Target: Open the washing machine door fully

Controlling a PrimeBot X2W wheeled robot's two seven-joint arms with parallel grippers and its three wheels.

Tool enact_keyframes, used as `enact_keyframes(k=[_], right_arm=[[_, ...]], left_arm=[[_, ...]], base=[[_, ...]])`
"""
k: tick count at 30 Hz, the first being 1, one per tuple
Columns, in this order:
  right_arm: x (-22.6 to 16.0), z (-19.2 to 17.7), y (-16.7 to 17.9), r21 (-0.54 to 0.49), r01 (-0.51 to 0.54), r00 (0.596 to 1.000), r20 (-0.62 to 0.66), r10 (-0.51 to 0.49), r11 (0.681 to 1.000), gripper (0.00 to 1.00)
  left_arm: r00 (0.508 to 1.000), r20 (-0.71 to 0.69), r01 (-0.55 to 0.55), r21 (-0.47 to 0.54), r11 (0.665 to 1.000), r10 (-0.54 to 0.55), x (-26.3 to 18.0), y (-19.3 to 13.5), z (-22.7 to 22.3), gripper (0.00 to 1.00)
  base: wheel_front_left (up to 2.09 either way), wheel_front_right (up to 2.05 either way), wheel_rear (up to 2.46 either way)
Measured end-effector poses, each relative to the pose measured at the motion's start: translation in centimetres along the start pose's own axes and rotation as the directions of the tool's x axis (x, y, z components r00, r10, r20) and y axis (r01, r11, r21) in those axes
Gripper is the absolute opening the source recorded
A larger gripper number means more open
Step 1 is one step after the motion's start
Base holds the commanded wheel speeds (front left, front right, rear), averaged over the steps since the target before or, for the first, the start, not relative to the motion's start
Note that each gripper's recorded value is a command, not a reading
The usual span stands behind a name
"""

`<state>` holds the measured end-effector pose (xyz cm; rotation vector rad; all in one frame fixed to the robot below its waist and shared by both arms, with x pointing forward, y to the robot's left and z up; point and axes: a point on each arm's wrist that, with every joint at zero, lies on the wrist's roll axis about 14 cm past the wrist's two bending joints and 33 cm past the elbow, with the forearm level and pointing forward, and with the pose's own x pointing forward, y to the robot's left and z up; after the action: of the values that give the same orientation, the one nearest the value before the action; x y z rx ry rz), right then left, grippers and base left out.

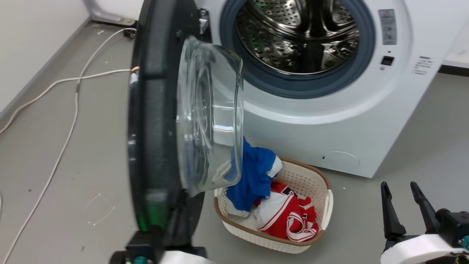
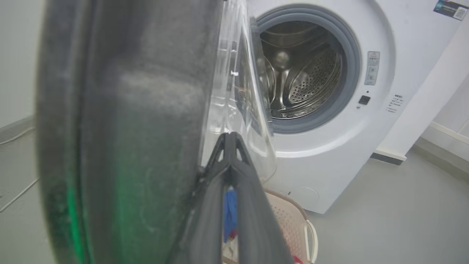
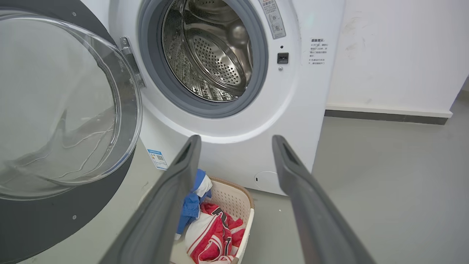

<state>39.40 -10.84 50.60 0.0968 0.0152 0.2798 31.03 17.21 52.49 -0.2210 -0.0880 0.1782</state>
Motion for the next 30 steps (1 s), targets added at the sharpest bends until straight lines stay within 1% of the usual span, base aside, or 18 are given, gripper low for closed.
enact_keyframes(k=[3,6,9,10,12,16,17,24,29,30], right_arm=[[0.7,0.0,0.7,-0.005,-0.024,1.000,-0.003,0.024,1.000,1.00],[1.1,-0.1,1.3,-0.005,-0.042,0.999,-0.006,0.042,0.999,1.00],[1.4,-0.3,1.4,-0.005,-0.048,0.999,-0.010,0.048,0.999,1.00],[1.5,-0.3,1.5,-0.004,-0.050,0.999,-0.012,0.050,0.999,1.00],[1.7,-0.5,1.5,-0.002,-0.052,0.999,-0.018,0.052,0.999,1.00],[2.1,-0.6,1.2,-0.003,-0.045,0.999,-0.020,0.045,0.999,1.00],[2.2,-0.7,1.0,-0.002,-0.041,0.999,-0.021,0.041,0.999,1.00],[2.7,-1.4,-0.4,-0.002,-0.007,0.999,-0.040,0.007,1.000,1.00],[3.0,-1.7,-1.1,-0.005,0.006,0.999,-0.047,-0.007,1.000,1.00],[3.2,-1.8,-1.3,-0.005,0.010,0.999,-0.047,-0.011,1.000,1.00]], left_arm=[[0.993,0.035,-0.111,0.019,0.994,0.110,-0.1,3.5,1.0,0.00],[0.977,0.068,-0.206,0.026,0.978,0.203,-0.2,6.8,2.2,0.00],[0.961,0.088,-0.265,0.034,0.964,0.261,-0.3,9.6,3.0,0.00],[0.958,0.089,-0.278,0.053,0.959,0.273,-0.3,10.4,3.1,0.00],[0.951,0.092,-0.302,0.053,0.952,0.297,-0.2,11.9,3.4,0.00],[0.939,0.103,-0.339,0.092,0.936,0.329,0.5,14.6,4.1,0.00],[0.936,0.104,-0.346,0.089,0.934,0.336,0.7,15.2,4.3,0.00],[0.919,0.101,-0.393,0.153,0.907,0.381,2.2,19.5,4.9,0.00],[0.919,0.097,-0.393,0.199,0.898,0.381,3.5,22.4,5.8,0.00],[0.918,0.093,-0.398,0.222,0.890,0.387,4.1,23.9,6.3,0.00]], base=[[0.00,0.00,0.00],[0.00,0.00,0.00],[0.00,0.00,0.00],[0.00,0.00,0.00],[0.00,0.00,0.00],[0.00,0.00,0.00],[0.00,0.00,0.00],[0.00,0.00,0.00],[0.00,0.00,0.00],[0.00,0.00,0.00]])
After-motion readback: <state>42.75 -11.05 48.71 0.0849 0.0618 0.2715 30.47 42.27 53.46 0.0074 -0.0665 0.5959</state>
